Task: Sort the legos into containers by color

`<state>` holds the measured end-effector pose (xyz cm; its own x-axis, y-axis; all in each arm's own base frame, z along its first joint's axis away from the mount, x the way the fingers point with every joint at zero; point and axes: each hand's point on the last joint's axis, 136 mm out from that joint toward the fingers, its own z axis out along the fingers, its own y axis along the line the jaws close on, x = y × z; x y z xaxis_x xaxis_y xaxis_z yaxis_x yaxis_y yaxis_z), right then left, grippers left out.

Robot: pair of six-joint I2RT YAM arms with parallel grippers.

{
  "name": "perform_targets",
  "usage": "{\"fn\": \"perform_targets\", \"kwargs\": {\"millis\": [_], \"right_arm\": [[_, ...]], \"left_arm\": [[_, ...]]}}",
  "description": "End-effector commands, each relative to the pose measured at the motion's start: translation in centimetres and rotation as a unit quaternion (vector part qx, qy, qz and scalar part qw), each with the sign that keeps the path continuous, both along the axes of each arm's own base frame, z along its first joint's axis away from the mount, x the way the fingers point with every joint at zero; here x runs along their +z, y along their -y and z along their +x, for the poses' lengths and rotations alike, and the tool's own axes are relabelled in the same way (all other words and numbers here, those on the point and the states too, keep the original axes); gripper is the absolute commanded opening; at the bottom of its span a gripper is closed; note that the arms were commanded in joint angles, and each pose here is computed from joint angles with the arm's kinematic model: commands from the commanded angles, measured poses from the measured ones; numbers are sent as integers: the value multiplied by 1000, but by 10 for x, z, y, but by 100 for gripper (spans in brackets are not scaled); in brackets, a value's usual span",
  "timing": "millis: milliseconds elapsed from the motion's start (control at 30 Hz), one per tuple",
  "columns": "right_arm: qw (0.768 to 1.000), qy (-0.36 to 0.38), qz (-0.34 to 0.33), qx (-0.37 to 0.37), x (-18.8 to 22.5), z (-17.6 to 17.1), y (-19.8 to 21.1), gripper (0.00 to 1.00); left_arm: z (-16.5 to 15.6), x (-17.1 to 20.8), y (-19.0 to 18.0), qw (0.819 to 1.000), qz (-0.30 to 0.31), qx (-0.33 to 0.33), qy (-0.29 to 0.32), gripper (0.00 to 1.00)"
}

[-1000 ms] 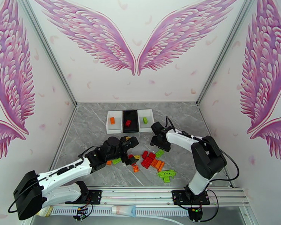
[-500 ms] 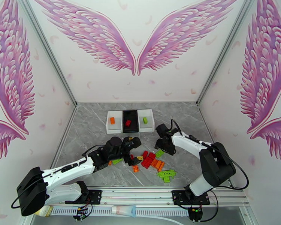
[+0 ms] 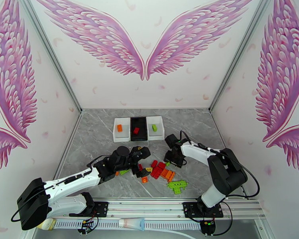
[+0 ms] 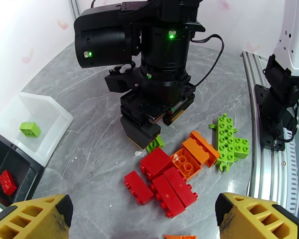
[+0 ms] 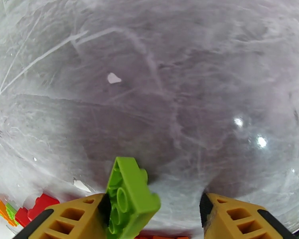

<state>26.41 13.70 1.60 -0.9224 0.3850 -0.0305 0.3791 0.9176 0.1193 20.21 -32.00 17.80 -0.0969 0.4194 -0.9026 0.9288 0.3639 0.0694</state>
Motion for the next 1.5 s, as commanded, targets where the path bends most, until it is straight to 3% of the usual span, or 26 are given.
{"fn": "perform_targets", "kwargs": {"millis": [0, 367, 500, 767, 1033, 1267, 1467], "right_arm": [[1000, 4, 9, -3, 2, 11, -7, 55], [1000, -1, 1, -1, 5, 15, -7, 23], [1000, 3, 0, -2, 14, 17, -7, 16], [991, 102, 1, 91, 72, 69, -23, 14], [953, 235, -15, 191, 132, 152, -53, 15], [931, 282, -63, 223, 133, 222, -69, 15], [927, 296, -57, 224, 116, 254, -86, 15]], "left_arm": [[-1, 3, -2, 1000, -5, 0, 14, 99], [2, 3, -6, 1000, -7, 14, 16, 99], [1, 6, -11, 999, -16, 25, 14, 99], [14, 18, -25, 996, -46, 75, 17, 99], [43, 28, -30, 990, -69, 125, 16, 99], [63, 30, -32, 984, -79, 158, 15, 99], [72, 31, -37, 980, -80, 180, 9, 99]]}}
